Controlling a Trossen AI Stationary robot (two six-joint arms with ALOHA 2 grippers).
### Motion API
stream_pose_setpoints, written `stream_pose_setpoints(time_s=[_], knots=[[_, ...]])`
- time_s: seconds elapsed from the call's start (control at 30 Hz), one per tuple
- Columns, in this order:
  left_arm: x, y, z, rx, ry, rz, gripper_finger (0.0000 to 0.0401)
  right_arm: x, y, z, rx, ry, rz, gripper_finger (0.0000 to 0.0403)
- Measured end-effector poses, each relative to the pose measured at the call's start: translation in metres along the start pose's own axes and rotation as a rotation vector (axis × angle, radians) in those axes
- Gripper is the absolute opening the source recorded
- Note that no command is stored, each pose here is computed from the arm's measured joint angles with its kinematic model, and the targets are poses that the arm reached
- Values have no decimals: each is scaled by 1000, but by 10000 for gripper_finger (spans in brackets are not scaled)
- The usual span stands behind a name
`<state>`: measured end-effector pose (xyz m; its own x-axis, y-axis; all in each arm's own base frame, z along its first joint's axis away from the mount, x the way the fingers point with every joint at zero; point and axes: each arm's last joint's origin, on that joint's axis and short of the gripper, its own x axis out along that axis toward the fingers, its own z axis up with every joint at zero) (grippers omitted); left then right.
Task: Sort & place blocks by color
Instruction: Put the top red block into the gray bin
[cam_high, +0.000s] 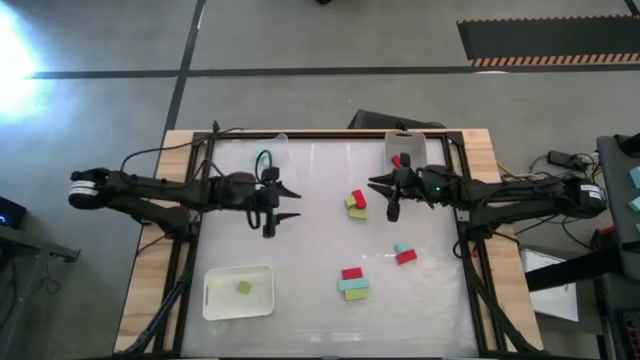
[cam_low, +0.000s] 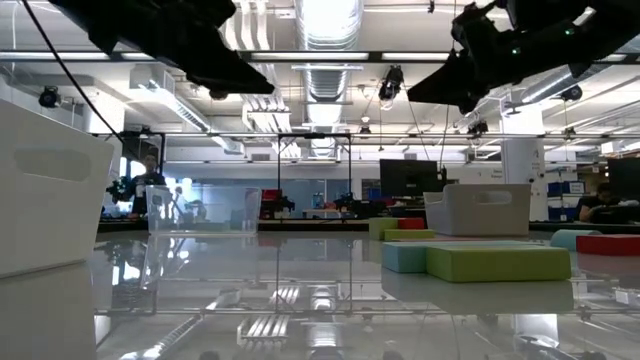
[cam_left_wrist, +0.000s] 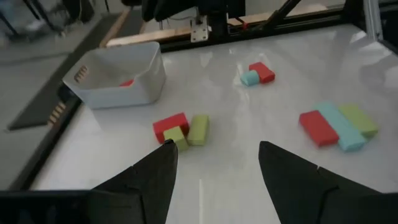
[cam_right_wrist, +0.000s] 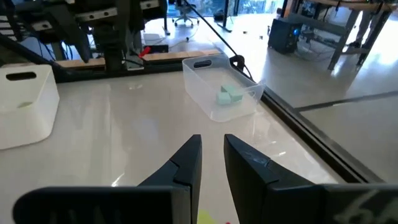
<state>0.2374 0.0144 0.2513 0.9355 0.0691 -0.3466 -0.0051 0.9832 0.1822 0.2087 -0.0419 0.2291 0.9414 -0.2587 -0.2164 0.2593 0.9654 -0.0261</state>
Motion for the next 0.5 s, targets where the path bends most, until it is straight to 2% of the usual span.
stream_pose_setpoints(time_s=[0.2,0.33,0.5], knots=[[-12,5,4,111,-22,110,209,18,1,14,-3,40,0,59],[-17,7,7,154,-39,132,209,30,2,26,-6,86,0,59],[-18,7,7,156,-35,139,209,44,3,36,-9,242,0,59]])
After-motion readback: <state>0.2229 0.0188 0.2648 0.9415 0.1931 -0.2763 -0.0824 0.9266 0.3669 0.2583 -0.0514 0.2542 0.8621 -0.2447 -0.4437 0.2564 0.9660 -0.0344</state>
